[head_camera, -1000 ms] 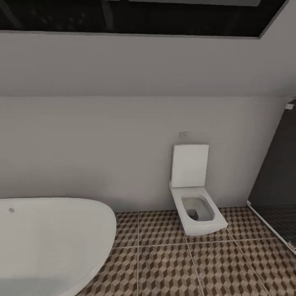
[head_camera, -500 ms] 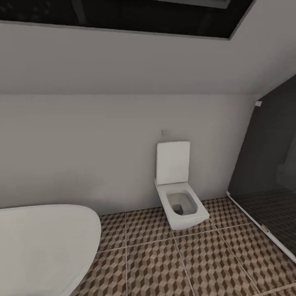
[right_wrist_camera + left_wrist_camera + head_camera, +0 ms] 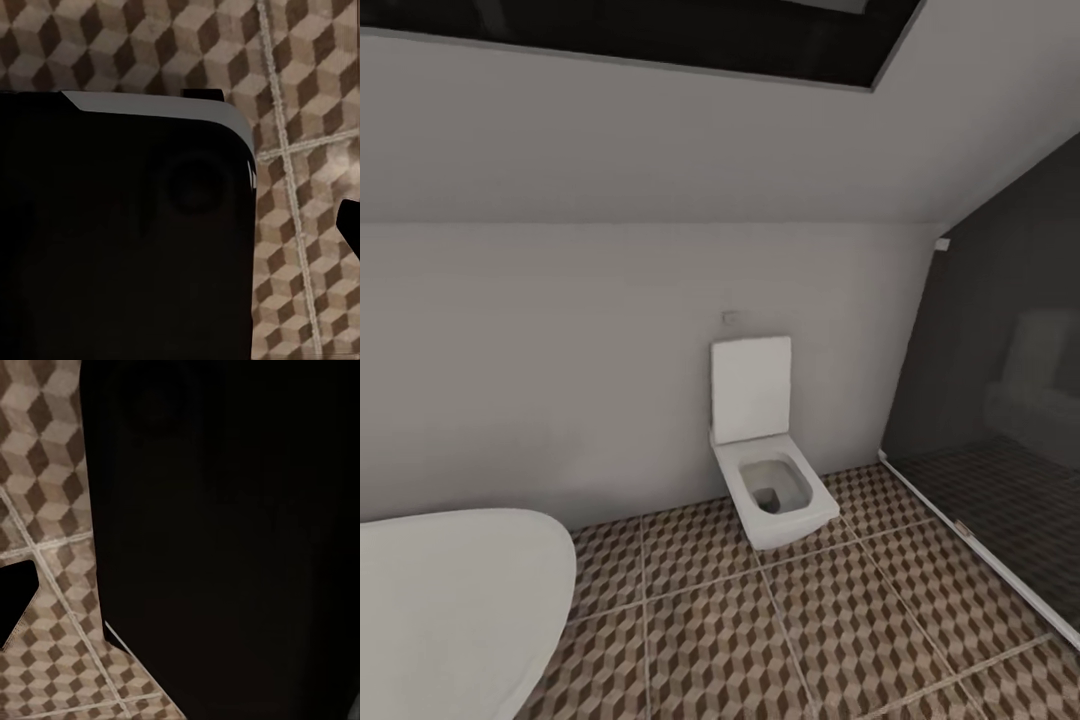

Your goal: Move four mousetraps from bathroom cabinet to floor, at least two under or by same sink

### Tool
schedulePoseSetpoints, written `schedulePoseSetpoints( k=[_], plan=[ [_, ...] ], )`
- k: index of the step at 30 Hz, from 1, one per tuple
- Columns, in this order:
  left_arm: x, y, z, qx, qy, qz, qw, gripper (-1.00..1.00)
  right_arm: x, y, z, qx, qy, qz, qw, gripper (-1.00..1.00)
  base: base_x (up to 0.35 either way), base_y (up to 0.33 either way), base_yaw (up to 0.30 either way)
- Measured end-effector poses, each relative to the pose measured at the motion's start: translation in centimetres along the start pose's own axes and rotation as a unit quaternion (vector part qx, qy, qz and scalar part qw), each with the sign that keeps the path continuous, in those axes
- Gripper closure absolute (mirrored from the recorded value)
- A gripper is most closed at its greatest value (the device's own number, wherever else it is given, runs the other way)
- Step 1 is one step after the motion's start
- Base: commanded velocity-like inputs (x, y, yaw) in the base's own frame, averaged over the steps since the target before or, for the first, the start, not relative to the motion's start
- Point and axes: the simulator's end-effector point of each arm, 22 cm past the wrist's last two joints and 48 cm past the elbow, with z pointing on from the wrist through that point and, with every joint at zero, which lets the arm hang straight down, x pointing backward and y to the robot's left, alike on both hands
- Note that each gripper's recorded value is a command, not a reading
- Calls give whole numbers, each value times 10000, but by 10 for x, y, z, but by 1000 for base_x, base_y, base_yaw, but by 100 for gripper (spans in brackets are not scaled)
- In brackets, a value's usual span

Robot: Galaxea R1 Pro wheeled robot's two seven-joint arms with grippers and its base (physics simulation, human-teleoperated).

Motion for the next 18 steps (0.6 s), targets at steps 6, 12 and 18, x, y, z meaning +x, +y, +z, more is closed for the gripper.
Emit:
schedulePoseSetpoints(
  k=[6,12,18],
  plan=[
    [1,0,0,0,12,0,10000,-100,1,0,0,-2,8,0,10000,-100,0,0,-274],
    [1,0,0,0,14,0,10000,-100,1,0,0,-3,9,-3,10000,-100,0,0,-285],
    [1,0,0,0,13,0,10000,-100,1,0,0,-5,10,-3,10000,-100,0,0,-287]
  ],
)
